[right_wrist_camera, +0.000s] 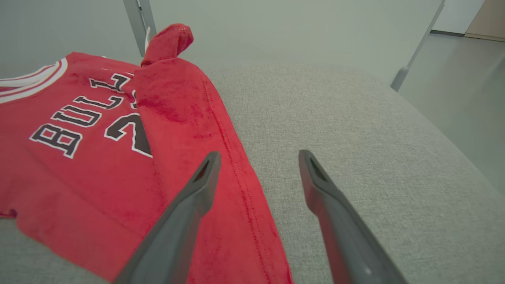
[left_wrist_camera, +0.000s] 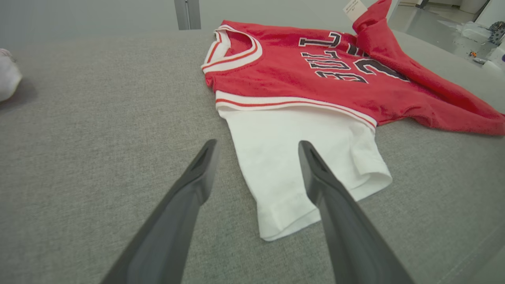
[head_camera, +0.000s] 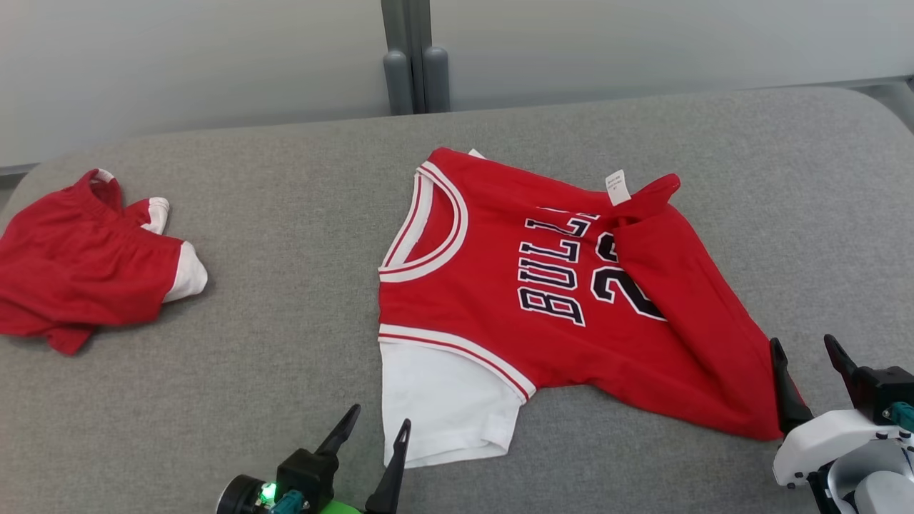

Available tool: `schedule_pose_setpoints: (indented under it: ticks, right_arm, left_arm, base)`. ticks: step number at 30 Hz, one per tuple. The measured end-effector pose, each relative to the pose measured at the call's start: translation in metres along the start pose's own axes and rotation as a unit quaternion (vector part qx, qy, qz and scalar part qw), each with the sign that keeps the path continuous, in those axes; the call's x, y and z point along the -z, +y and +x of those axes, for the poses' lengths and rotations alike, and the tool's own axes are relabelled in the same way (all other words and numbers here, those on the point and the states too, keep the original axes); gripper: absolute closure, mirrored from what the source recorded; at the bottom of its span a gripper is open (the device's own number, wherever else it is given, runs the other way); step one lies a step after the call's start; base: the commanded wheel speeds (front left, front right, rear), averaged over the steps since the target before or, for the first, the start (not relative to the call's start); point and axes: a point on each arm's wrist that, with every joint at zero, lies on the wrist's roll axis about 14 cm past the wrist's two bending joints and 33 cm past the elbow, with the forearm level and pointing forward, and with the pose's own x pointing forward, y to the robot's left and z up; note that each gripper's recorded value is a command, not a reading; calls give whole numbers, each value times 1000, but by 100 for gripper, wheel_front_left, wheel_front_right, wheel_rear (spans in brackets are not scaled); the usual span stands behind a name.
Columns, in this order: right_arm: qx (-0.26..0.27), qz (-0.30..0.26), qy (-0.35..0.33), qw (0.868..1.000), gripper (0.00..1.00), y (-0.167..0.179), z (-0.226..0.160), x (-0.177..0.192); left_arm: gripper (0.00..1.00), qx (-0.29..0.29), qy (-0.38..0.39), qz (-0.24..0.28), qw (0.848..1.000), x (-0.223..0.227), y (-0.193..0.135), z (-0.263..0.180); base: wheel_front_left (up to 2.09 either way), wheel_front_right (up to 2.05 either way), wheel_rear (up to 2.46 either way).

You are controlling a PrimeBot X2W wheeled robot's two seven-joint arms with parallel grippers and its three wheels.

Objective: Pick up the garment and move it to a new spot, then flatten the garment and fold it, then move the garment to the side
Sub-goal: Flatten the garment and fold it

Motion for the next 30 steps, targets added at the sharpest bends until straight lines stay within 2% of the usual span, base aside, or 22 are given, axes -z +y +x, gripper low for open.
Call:
schedule_pose_setpoints:
  ticks: [5, 10, 14, 23, 24, 25, 26, 30]
  right_arm:
    - [14, 5, 60, 998, 0, -9, 5, 34]
    - [34, 19, 102, 994, 0, -16, -1, 60]
    - [45, 31, 117, 992, 0, -20, -7, 71]
    - [43, 60, 150, 986, 0, -4, -23, 96]
    - [44, 64, 150, 986, 35, -4, -24, 96]
    - [44, 66, 151, 985, 66, -3, -24, 97]
    - [42, 67, 151, 985, 100, -1, -24, 97]
    - [38, 85, 138, 986, 100, 6, -22, 90]
  left_arm:
    - [0, 21, 46, -6, 999, 26, -7, 9]
    - [0, 13, 88, -23, 996, 51, -3, 4]
    - [0, 5, 97, -36, 995, 58, -1, 0]
    - [0, 11, 118, -72, 990, 71, -12, 3]
    - [0, 14, 121, -73, 990, 72, -13, 5]
    - [57, 15, 125, -75, 989, 73, -15, 5]
    - [100, 18, 126, -78, 989, 74, -17, 6]
    - [100, 29, 123, -85, 988, 70, -27, 9]
  base:
    - [0, 0, 0]
    - [0, 0, 0]
    - [0, 0, 0]
    - [0, 0, 0]
    - [0, 0, 0]
    - [0, 0, 0]
    - [0, 0, 0]
    - [0, 0, 0]
